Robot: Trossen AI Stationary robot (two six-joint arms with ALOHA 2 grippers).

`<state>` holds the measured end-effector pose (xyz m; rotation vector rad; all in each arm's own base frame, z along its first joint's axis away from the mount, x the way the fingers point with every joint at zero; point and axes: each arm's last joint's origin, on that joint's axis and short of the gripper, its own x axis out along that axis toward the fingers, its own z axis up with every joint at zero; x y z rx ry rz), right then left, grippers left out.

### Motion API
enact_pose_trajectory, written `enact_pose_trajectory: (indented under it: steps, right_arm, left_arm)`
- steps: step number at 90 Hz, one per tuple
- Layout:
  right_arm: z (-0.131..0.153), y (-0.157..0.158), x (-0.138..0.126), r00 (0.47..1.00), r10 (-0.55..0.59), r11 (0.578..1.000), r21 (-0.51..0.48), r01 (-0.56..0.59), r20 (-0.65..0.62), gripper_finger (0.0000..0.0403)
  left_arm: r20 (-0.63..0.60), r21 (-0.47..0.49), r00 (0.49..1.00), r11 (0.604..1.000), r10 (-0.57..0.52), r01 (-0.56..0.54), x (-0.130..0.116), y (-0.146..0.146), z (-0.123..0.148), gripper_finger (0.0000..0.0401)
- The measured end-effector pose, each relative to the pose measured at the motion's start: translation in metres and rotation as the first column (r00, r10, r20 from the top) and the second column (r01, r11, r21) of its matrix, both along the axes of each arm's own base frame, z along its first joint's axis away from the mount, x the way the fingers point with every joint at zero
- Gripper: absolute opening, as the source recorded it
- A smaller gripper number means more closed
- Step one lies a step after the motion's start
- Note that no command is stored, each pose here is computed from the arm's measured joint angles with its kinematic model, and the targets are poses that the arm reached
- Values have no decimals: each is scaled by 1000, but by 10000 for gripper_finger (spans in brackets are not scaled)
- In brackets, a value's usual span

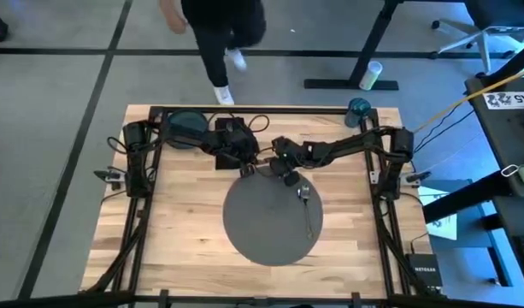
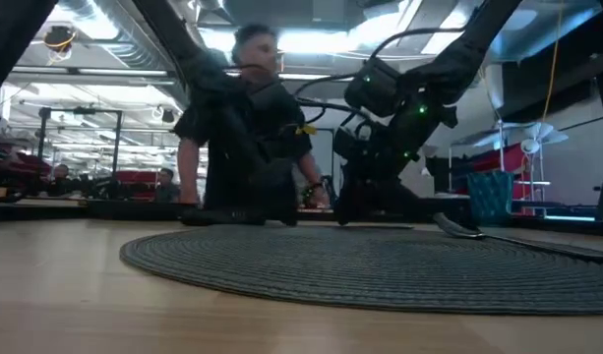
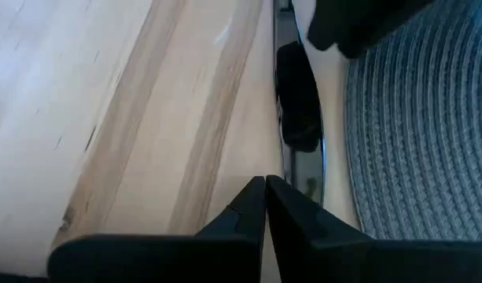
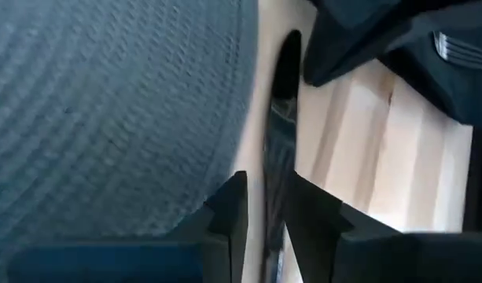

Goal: Set table place
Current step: Put the black table knife on the gray tablemat to the left of the black spoon

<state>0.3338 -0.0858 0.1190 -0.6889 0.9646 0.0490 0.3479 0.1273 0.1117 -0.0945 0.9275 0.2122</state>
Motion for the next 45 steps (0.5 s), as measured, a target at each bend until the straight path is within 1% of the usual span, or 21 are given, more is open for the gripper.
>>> enact_pose_trajectory:
  steps: [24,45]
  right_arm:
    - [-6,-1,3,1000,-3,1000,-12,2,-20,67]
    - [-11,-6,22,999,12,1000,-22,-13,-40,67]
  left_arm:
    - [22,6,1000,1000,2,-2,3,0,-3,0]
    - [46,-13,999,1000,-20,21,5,-3,-3,0]
